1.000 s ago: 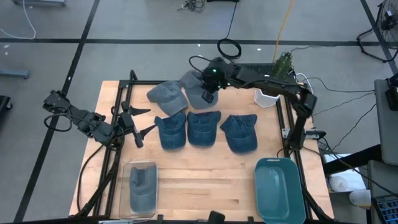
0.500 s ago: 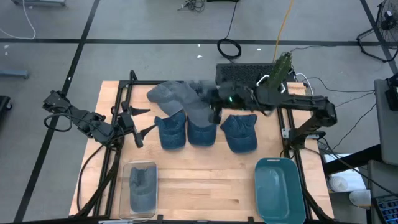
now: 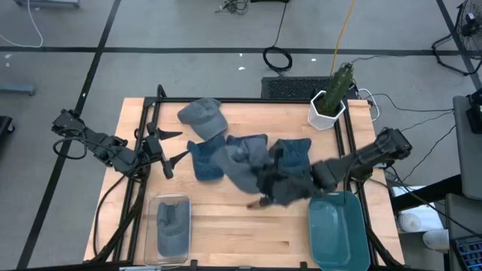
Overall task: Pick & Place hat
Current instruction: Put the right gray cap into the transparent bin
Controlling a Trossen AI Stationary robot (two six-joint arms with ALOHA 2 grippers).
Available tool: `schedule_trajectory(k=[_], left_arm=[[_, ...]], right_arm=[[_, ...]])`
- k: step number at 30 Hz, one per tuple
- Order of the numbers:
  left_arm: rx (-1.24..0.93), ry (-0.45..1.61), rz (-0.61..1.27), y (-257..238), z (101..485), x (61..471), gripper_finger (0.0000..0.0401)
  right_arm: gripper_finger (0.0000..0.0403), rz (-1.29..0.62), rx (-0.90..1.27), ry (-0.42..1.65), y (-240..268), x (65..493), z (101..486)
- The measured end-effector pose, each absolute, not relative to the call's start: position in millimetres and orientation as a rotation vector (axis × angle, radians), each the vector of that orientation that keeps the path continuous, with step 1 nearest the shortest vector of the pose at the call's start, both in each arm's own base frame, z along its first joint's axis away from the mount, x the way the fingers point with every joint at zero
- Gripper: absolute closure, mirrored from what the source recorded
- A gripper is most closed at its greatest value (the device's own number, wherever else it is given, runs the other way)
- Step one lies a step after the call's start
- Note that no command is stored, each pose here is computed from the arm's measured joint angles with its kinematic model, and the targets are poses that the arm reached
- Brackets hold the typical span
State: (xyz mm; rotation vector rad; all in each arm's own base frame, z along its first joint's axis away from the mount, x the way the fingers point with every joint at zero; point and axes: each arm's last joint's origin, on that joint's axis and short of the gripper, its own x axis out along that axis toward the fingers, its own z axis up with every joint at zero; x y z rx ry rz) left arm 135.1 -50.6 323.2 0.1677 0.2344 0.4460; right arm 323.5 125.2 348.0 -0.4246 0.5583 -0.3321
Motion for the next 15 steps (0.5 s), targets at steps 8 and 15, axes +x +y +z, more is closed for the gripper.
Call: schedule_trajectory(k=[8, 15], left_arm=[[0.084, 0.123, 0.446, -52, 336, 138, 0.0093], [0.034, 0.092, 0.447, -53, 339, 138, 0.0079]], right_arm=[[0.0403, -0.313, -0.471, 0.413, 164, 314, 305], [0.0403, -0.287, -0.593, 0.319, 167, 314, 287]])
